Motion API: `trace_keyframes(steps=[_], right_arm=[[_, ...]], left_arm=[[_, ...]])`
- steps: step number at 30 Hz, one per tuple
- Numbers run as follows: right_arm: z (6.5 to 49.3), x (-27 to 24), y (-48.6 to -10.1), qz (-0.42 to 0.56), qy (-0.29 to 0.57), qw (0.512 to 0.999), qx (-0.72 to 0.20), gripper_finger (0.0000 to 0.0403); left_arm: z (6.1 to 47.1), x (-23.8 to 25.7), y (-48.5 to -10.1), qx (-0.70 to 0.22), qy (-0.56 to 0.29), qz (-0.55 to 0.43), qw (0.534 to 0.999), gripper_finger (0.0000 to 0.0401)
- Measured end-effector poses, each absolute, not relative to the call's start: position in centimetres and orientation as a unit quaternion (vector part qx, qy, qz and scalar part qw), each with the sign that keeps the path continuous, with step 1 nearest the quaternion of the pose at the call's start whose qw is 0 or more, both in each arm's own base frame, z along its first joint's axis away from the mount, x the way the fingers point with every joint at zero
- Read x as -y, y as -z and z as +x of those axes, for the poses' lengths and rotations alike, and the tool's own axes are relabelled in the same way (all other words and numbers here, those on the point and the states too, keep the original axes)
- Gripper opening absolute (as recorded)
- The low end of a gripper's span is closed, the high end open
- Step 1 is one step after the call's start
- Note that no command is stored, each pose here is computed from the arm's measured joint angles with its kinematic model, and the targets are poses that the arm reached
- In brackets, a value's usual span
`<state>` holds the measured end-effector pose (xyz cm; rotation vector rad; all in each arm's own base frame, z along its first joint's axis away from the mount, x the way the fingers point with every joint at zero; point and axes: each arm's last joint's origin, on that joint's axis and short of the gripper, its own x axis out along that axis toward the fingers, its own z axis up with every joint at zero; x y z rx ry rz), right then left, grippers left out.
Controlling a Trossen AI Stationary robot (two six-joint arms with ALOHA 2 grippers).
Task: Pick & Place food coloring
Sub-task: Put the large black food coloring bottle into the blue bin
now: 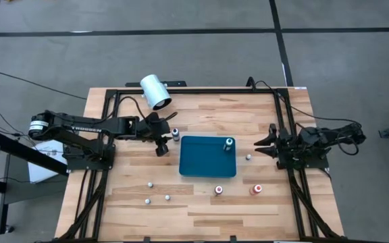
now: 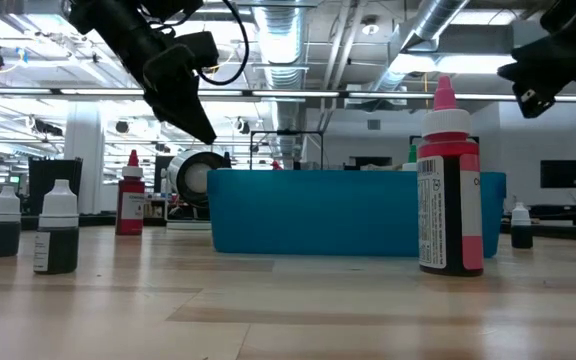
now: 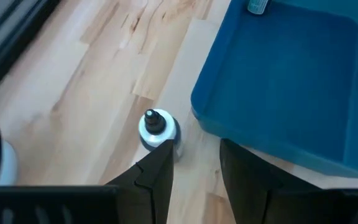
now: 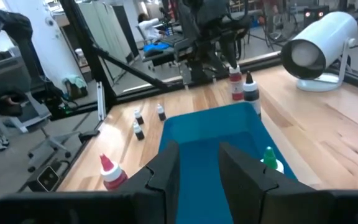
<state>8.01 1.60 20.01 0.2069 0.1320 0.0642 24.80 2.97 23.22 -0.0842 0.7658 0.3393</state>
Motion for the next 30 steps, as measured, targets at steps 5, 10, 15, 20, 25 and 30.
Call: trace_keyframes(steps=[5, 10, 15, 20, 25, 30], right_arm=[[8.1, -1.6, -19.6, 0.103, -0.031, 0.992, -0.070, 0.0098], [8.1, -1.6, -19.6, 0.103, -0.031, 0.992, -0.071, 0.0098], [8.1, -1.6, -19.6, 0.103, -0.031, 0.992, -0.071, 0.0098], [8.1, -1.6, -19.5, 0.102, -0.031, 0.992, -0.071, 0.0098], [8.1, -1.6, -19.5, 0.102, -0.031, 0.992, -0.071, 0.0098], [8.1, -1.6, -19.5, 0.102, -0.031, 0.992, -0.071, 0.0098]], left_arm=[[24.7, -3.2, -23.2, -0.370, -0.193, -0.024, 0.908, 0.0122], [24.7, -3.8, -23.2, -0.363, -0.213, -0.062, 0.905, 0.0127], [24.6, -4.4, -23.2, -0.361, -0.214, -0.087, 0.904, 0.0152], [24.6, -4.7, -23.3, -0.354, -0.211, -0.088, 0.907, 0.0181], [25.4, -4.7, -22.9, -0.351, -0.189, -0.075, 0.914, 0.0197], [26.5, -4.9, -21.0, -0.382, -0.180, -0.063, 0.904, 0.0200]])
